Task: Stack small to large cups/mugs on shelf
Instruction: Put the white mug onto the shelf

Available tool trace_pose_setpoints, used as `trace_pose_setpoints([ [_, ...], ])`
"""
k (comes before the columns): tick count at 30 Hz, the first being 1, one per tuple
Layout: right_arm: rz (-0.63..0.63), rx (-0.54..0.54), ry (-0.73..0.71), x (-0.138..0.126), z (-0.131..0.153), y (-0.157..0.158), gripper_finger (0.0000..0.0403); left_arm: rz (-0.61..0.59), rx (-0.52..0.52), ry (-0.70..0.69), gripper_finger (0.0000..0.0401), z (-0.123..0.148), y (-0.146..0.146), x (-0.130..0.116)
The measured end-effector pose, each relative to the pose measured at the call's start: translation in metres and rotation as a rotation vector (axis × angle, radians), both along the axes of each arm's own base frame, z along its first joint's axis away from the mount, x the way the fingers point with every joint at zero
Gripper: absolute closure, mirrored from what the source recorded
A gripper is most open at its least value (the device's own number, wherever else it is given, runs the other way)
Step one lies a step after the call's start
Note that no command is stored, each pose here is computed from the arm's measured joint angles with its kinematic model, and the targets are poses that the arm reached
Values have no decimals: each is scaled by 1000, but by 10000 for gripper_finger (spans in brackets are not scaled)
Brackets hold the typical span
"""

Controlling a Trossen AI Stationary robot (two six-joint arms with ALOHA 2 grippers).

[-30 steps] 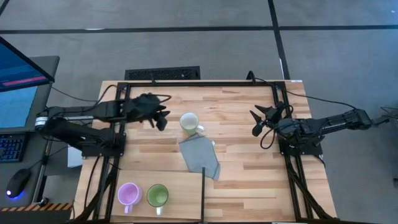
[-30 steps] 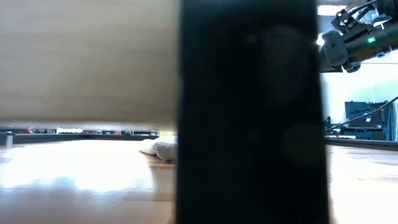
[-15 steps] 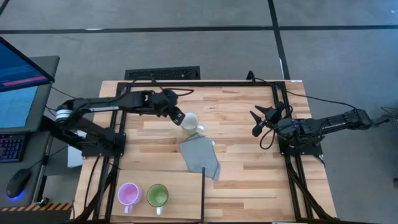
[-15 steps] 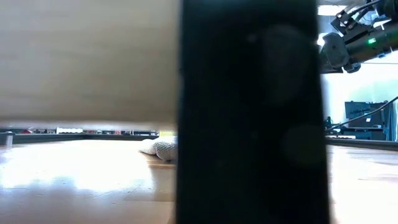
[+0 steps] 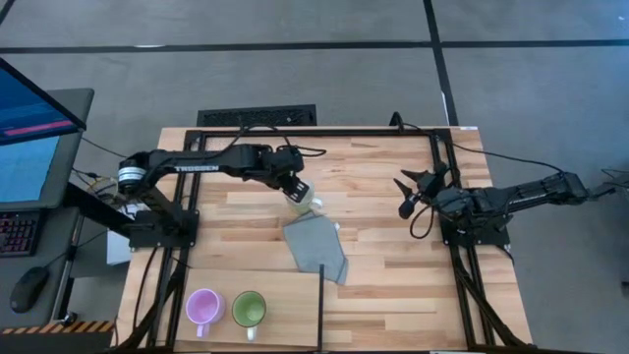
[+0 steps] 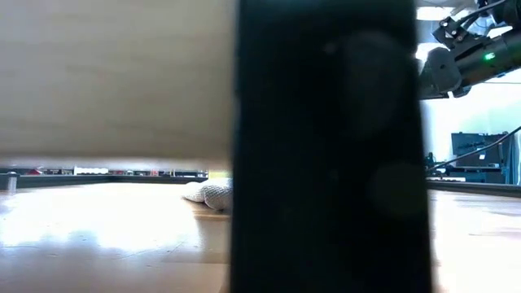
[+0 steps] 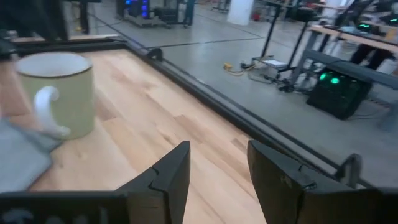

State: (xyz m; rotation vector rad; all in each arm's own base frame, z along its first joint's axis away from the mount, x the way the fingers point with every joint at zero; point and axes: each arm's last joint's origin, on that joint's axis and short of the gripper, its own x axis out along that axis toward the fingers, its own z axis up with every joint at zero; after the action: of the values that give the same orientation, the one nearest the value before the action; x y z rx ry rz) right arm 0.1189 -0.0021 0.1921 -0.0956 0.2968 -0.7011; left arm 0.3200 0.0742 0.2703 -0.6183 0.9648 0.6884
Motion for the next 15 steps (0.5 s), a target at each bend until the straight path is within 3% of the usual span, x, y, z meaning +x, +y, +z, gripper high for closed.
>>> trace_pose_setpoints([
  [5, 49, 16, 20, 0, -2, 1, 223, 32, 30, 27, 263, 4, 2, -2],
  [15, 51, 15, 35, 0, -3, 1, 222, 53, -11, 88, 263, 4, 2, -9],
])
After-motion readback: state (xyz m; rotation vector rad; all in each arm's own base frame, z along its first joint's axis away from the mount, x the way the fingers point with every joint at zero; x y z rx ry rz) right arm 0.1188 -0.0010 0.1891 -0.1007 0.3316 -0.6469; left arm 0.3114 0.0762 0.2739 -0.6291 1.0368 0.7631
